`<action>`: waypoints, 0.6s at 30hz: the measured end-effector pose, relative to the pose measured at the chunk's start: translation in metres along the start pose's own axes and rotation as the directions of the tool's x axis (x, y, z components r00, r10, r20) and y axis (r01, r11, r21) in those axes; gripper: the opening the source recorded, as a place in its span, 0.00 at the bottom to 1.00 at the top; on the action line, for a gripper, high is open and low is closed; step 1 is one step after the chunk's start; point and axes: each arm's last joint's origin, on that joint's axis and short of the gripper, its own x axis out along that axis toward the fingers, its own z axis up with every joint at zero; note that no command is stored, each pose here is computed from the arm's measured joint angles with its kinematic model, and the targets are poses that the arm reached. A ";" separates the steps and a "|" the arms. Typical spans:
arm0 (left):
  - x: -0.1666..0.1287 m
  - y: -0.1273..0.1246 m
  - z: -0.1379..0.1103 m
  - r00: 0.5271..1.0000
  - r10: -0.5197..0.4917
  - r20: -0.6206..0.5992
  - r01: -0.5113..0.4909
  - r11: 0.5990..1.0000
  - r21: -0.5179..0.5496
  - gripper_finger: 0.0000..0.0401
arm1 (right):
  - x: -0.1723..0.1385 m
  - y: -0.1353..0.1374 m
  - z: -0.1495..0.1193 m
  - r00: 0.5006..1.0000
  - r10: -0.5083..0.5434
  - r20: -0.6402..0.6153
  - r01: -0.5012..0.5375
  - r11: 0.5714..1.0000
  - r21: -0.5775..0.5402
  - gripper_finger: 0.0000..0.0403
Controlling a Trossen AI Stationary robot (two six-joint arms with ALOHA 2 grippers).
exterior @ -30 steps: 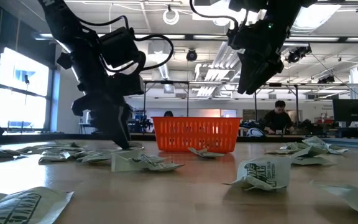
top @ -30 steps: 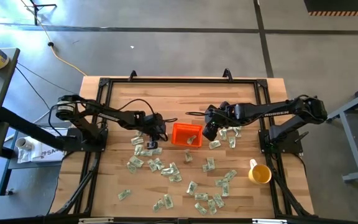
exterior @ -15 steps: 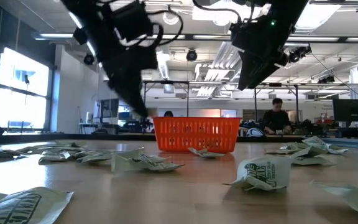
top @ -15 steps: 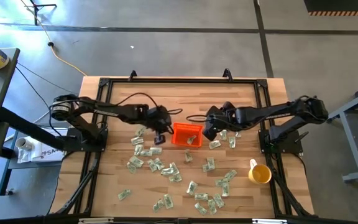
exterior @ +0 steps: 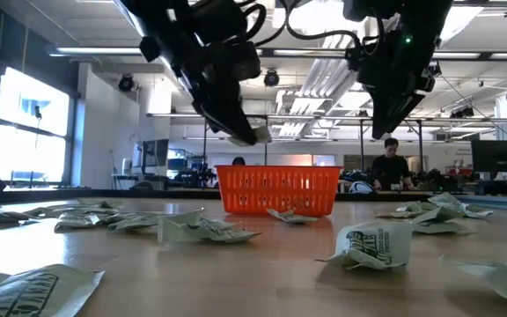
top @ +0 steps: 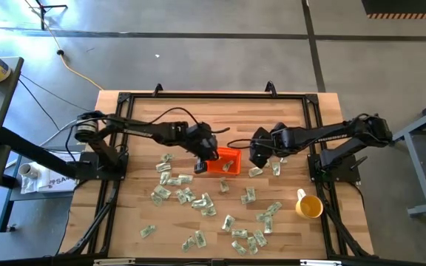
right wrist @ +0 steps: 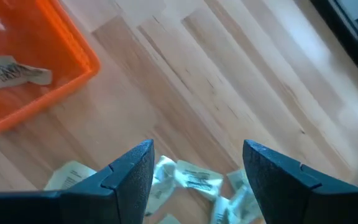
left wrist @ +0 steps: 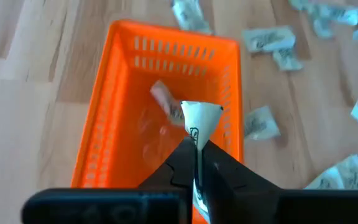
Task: Pick and place Stevia / Truvia into bins
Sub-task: Put the light green stevia packet into the orange bin
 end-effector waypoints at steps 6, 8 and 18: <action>0.004 0.001 0.005 0.998 0.014 0.059 -0.014 1.000 -0.003 0.25 | 0.009 0.005 -0.004 0.997 0.073 0.002 -0.073 0.997 0.020 0.59; 0.004 0.002 0.005 0.997 0.048 0.059 -0.046 0.998 -0.045 0.30 | 0.011 0.006 -0.005 0.997 0.081 -0.006 -0.081 0.997 0.019 0.59; -0.021 0.000 -0.015 0.972 0.145 -0.186 -0.183 0.962 -0.204 0.52 | 0.011 0.006 -0.005 0.997 0.081 0.000 -0.081 0.995 -0.065 0.59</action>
